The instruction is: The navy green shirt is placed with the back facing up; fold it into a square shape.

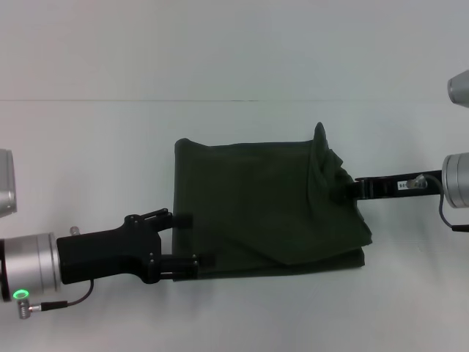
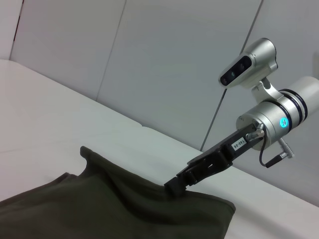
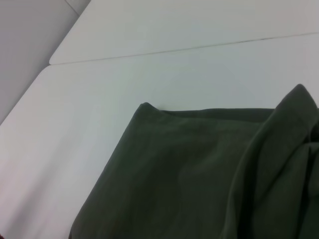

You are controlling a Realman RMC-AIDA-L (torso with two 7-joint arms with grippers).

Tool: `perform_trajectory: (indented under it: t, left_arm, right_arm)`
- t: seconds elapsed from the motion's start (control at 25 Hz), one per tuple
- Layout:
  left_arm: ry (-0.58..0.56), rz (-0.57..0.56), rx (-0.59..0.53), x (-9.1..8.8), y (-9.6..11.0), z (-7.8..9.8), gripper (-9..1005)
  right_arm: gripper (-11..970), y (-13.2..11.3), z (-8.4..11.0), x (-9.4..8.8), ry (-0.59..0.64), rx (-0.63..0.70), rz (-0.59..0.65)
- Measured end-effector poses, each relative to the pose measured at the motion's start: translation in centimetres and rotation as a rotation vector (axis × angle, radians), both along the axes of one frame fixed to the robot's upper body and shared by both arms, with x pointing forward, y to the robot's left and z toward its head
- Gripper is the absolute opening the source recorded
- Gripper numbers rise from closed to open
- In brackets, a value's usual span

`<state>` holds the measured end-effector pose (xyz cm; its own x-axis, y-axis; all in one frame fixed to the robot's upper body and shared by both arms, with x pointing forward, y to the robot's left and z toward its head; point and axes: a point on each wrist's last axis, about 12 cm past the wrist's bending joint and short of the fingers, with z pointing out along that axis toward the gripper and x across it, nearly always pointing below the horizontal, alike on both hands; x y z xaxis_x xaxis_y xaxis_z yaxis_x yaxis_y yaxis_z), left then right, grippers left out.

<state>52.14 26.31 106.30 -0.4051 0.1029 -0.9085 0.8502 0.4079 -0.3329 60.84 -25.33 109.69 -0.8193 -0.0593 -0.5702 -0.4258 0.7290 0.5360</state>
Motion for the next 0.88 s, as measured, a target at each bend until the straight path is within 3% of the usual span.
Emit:
perform_trajectory:
  t: [0.88]
  left_arm:
    - [0.005,0.01,-0.002,-0.1,-0.4,-0.3,937]
  right_arm:
    - [27,-3.7,-2.5,-2.3,0.075,0.177,-0.226]
